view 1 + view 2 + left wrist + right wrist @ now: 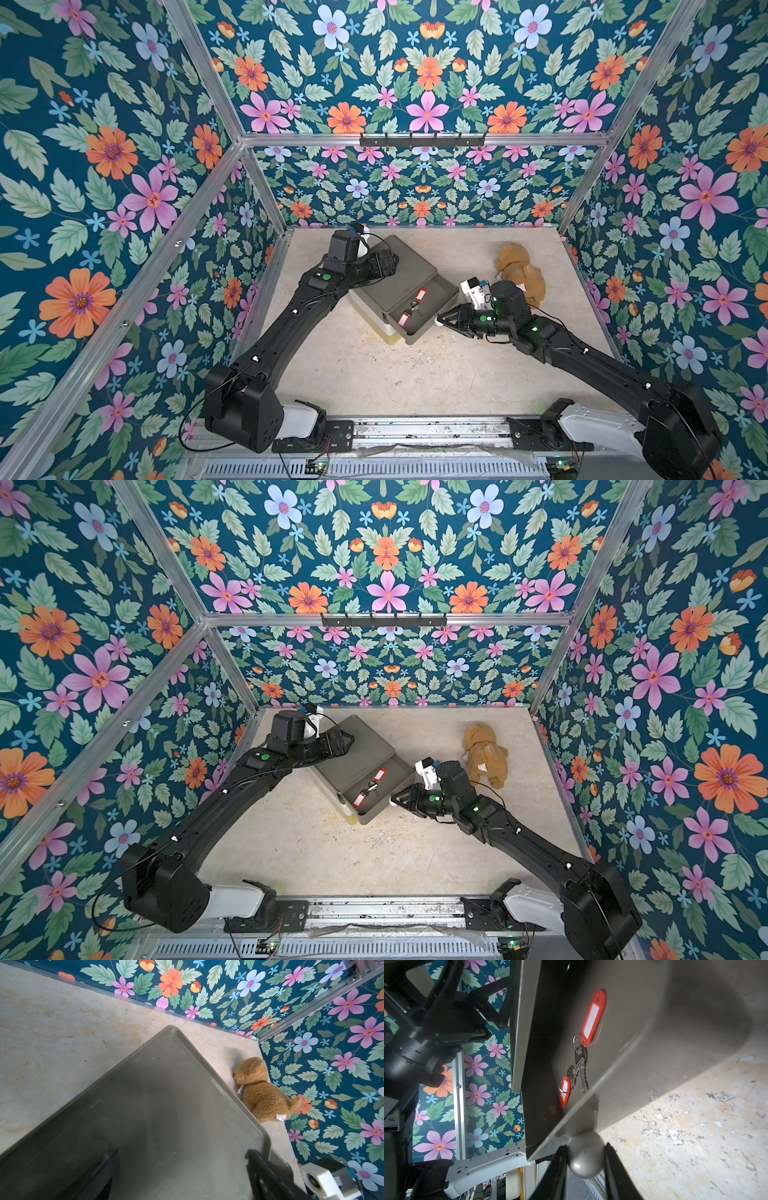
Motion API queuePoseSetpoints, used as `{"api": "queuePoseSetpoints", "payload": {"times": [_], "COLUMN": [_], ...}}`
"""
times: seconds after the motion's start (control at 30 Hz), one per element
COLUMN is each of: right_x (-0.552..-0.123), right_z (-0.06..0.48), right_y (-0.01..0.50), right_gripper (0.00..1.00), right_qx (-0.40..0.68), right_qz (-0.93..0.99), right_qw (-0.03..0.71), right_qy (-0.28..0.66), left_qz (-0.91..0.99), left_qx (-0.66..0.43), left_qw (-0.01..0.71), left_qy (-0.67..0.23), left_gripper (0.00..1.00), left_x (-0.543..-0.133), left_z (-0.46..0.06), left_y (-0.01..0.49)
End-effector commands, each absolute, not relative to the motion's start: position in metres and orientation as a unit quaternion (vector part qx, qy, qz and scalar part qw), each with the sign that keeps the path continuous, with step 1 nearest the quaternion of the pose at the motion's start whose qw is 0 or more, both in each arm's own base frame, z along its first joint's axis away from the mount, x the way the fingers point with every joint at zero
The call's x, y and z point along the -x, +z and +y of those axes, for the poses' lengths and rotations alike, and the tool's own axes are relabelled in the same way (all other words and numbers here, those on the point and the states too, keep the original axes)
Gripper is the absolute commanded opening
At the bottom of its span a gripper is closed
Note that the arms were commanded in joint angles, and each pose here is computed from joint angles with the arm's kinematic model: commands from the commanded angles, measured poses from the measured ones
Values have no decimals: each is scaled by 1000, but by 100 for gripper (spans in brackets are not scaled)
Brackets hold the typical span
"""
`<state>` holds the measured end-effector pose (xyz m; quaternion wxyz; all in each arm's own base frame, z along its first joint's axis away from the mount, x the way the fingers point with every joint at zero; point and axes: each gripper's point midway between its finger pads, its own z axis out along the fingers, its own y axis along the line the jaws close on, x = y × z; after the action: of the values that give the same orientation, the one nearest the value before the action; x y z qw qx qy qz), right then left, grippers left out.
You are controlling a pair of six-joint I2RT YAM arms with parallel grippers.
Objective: Take the keys out of the drawer
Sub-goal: Open the drawer in the storage box.
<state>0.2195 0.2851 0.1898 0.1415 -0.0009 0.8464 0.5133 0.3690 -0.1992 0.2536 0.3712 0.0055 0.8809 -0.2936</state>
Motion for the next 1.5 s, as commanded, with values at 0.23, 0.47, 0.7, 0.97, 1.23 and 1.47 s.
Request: {"api": "queuePoseSetpoints", "payload": {"times": [0.23, 0.47, 0.7, 0.97, 1.23, 1.47], "right_x": [-207, -199, -200, -200, -199, -199], "right_z": [273, 268, 267, 265, 266, 260], "right_y": [186, 178, 185, 183, 175, 185], "right_gripper": [21, 21, 24, 24, 24, 40], "right_qx": [-5, -6, -3, -2, -7, -4], "right_qz": [856, 860, 860, 862, 859, 861], "right_qw": [134, 125, 136, 138, 135, 150], "right_qy": [499, 494, 492, 489, 494, 486], "left_qz": [907, 911, 910, 911, 908, 909], "left_qx": [1, 1, 1, -1, 4, -3], "left_qw": [319, 310, 310, 307, 312, 316], "left_qy": [-275, -273, -275, -275, -281, -270], "left_gripper": [99, 99, 99, 99, 99, 99], "left_x": [-355, -350, -350, -354, -356, -360], "left_z": [-194, -193, -194, -196, -198, -196], "left_y": [224, 217, 217, 214, 216, 225]}}
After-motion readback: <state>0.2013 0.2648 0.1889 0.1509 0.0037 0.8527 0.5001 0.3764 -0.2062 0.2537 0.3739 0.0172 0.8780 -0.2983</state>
